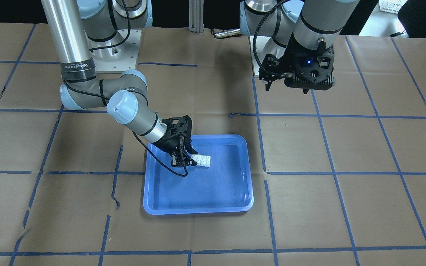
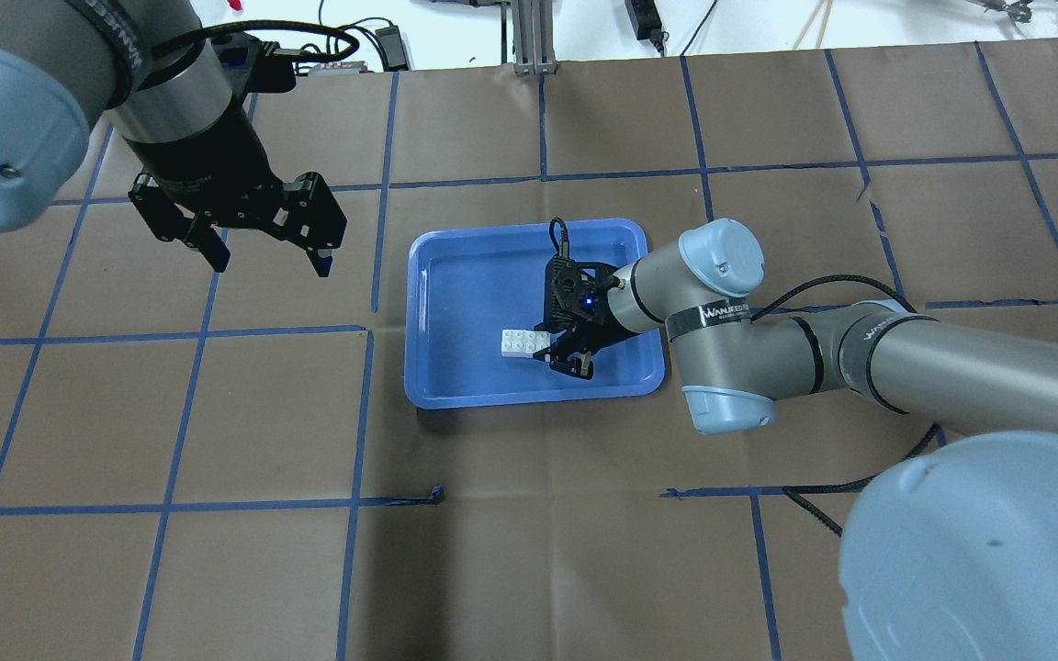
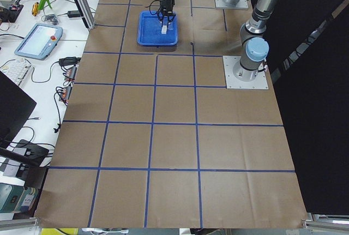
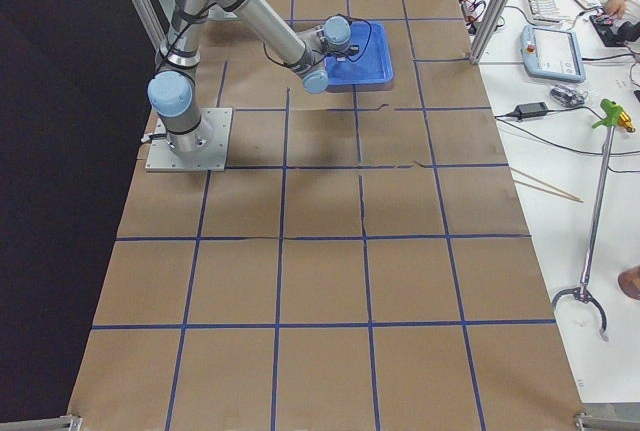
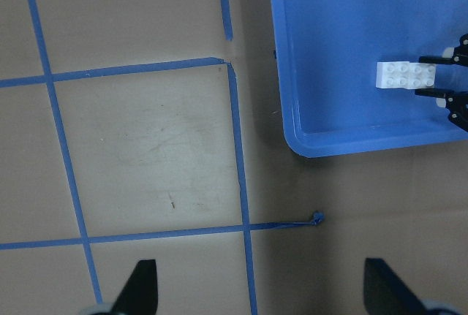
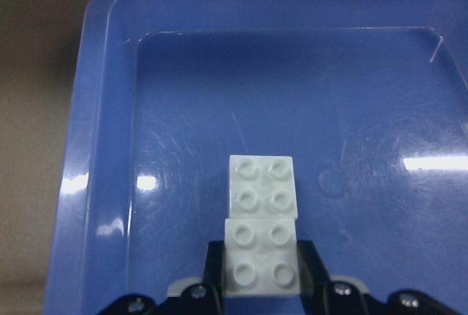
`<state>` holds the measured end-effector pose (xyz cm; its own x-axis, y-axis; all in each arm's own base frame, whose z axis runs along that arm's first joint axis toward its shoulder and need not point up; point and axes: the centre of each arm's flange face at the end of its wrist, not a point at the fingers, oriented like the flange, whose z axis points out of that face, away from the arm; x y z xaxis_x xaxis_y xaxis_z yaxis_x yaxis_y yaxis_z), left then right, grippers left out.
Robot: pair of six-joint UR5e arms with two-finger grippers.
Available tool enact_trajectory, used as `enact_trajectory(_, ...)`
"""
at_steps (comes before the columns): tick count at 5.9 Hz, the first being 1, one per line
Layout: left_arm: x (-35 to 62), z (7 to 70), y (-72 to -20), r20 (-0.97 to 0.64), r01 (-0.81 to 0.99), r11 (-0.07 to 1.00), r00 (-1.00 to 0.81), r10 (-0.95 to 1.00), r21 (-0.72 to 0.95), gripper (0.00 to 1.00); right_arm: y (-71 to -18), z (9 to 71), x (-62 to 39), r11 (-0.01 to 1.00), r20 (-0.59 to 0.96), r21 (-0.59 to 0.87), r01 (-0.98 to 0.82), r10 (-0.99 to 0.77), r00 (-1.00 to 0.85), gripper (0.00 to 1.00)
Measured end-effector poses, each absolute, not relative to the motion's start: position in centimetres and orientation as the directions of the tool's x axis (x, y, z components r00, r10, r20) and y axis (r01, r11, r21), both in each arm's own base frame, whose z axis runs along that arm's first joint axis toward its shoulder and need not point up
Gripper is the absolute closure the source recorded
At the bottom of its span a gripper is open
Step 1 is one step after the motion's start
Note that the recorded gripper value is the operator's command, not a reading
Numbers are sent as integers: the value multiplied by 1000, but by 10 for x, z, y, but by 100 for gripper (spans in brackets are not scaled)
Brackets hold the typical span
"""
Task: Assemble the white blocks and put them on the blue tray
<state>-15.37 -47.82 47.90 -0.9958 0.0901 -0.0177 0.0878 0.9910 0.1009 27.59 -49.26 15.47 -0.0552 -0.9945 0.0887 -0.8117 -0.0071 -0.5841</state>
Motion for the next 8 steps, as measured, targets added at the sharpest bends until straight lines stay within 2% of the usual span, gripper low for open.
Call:
enact_trajectory(1,-154,478,-478,-18,88,991,-996,90,102,1,-493,155,276,-7,89,-584,-812,-995,-55,51)
enact_trajectory(4,-153,478,-478,-13,119,988,-993,121,102,1,-493,155,276,-6,88,-584,-811,-995,-56,42)
enact_trajectory(5,-154,478,-478,-11,134,986,-991,135,102,1,-493,155,276,-6,87,-585,-811,-995,-56,31)
enact_trajectory(6,-154,478,-478,-10,139,985,-990,140,102,1,-492,155,276,-5,86,-585,-811,-995,-56,8)
enact_trajectory(7,-154,478,-478,-10,141,985,-990,142,102,1,-493,155,276,-4,86,-584,-812,-995,-56,0)
enact_trajectory(8,-154,477,-478,-11,141,984,-990,143,104,1,-494,156,276,4,83,-584,-811,-994,-65,0)
